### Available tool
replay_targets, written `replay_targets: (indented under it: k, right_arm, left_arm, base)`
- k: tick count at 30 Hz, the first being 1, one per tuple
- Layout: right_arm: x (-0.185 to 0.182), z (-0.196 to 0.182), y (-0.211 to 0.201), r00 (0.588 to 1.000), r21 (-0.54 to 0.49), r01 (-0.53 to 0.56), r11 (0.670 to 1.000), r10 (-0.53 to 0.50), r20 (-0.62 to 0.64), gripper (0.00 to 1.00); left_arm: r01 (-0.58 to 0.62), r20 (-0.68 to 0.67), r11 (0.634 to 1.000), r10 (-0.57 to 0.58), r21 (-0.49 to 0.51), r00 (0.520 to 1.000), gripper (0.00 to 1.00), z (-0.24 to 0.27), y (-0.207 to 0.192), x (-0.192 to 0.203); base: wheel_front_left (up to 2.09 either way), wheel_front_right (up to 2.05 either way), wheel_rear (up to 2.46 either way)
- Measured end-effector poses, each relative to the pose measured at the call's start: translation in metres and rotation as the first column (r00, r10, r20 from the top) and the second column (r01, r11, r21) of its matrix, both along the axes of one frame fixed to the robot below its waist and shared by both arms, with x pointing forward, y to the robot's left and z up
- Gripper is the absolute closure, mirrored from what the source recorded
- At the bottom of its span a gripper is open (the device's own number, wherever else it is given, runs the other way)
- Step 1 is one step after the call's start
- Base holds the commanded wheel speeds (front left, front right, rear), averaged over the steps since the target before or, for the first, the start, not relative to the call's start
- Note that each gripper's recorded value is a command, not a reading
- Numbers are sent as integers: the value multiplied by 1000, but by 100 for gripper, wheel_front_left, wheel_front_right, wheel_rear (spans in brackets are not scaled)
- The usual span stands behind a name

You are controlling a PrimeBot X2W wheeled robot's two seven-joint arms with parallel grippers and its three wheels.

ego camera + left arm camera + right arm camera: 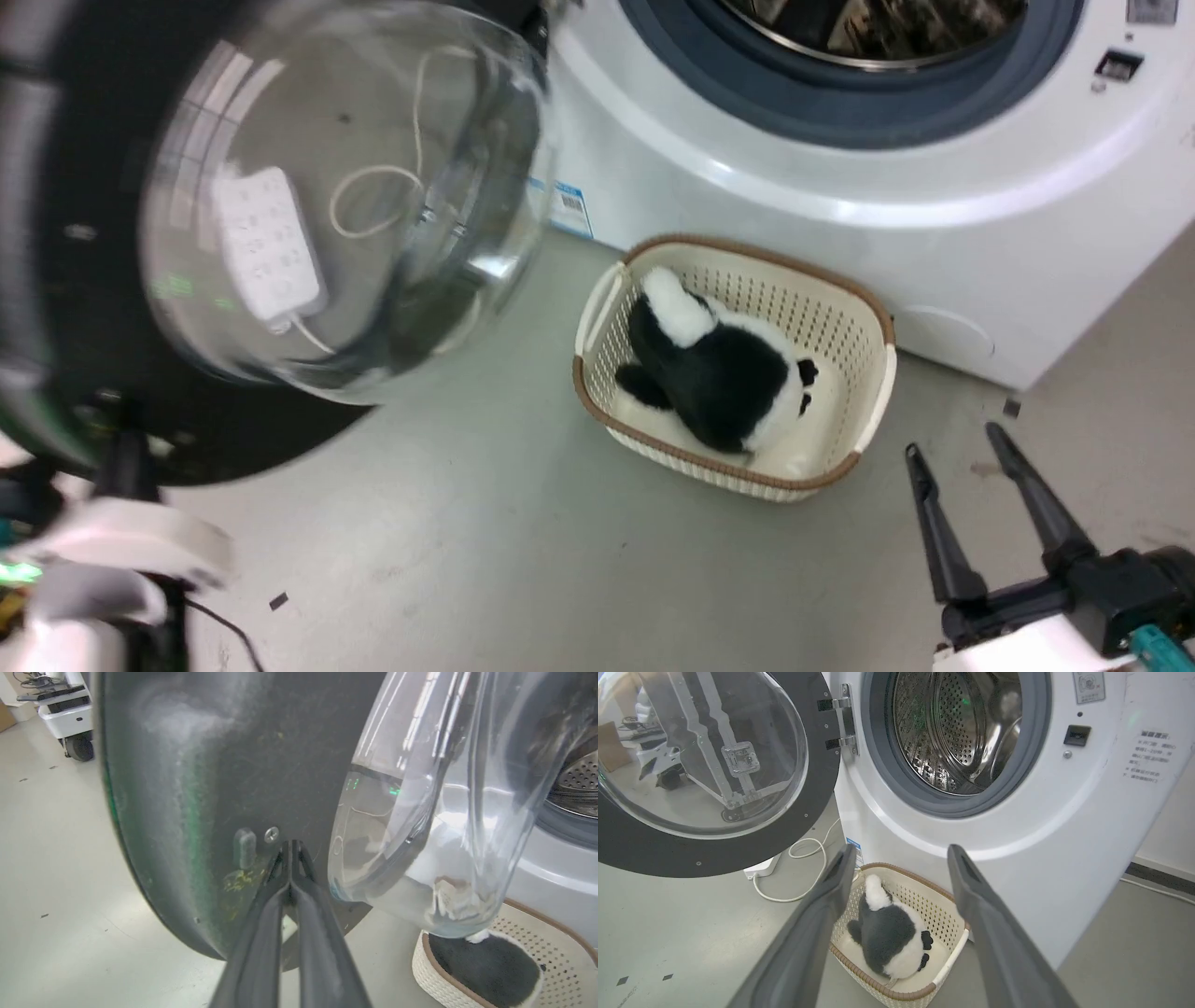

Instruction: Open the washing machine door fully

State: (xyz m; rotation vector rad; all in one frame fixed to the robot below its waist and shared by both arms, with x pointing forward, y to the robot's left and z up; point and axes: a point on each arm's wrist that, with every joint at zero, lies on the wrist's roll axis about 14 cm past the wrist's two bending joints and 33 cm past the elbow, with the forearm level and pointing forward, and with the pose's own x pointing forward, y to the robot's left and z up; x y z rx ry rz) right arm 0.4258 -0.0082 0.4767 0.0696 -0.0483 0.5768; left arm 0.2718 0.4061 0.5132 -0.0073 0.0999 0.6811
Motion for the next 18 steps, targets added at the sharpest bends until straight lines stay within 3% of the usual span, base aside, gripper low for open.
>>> replay_targets:
  k: [9,18]
  right_arm:
    - [15,-19,-17,999,-39,29,999,-30,-20,0]
    - [20,-30,-32,998,-77,53,996,-56,-38,0]
  left_arm:
    - [-76,-28,997,76,20,997,100,8,62,18]
    - [-114,-37,992,115,48,993,100,7,98,29]
  base:
    - [0,0,0]
    - [0,0,0]
